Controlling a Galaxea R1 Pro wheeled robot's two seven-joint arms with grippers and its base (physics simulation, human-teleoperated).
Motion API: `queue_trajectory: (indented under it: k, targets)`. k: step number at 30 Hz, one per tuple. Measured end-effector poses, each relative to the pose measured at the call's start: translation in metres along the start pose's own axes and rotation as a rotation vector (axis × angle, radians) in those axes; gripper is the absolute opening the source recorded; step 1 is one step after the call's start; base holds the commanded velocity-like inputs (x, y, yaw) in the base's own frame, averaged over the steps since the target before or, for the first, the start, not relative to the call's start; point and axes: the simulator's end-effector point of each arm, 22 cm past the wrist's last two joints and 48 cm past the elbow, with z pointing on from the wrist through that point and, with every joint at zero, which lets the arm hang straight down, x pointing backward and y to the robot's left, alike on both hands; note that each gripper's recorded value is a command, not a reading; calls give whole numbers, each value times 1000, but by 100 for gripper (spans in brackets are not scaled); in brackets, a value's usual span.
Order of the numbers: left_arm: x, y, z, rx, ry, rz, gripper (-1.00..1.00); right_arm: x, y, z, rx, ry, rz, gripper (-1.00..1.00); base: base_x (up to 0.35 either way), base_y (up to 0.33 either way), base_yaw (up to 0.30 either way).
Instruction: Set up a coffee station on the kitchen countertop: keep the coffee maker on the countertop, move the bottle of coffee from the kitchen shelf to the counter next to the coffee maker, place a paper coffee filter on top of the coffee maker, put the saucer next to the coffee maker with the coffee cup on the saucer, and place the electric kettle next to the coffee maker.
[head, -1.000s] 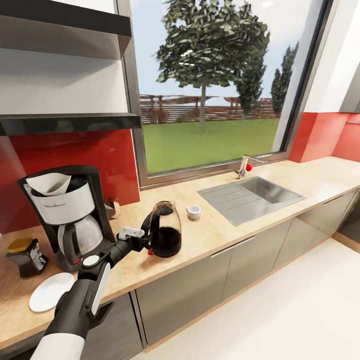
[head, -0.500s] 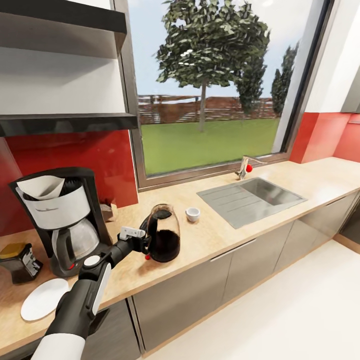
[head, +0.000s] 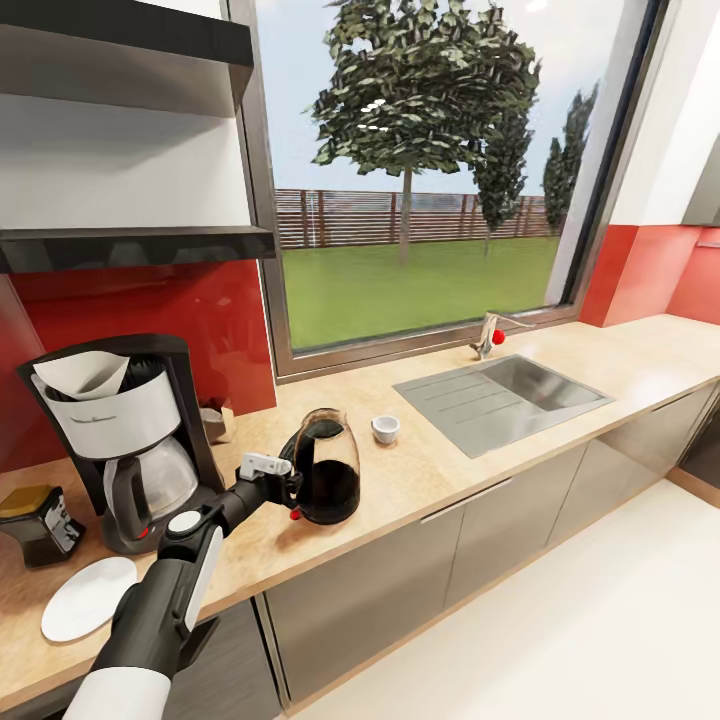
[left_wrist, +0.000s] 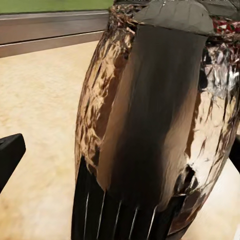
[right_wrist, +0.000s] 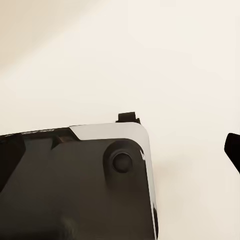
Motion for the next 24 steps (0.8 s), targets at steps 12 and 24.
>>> queue_trajectory:
  k: [12, 24]
  targets:
    - [-3, -2, 0, 5, -8, -14, -100, 0, 0, 0, 0, -1, 0, 100, 0, 0, 0]
    - [-2, 2, 0, -6, -3, -2, -100, 0, 0, 0, 0, 0, 0, 100, 0, 0, 0]
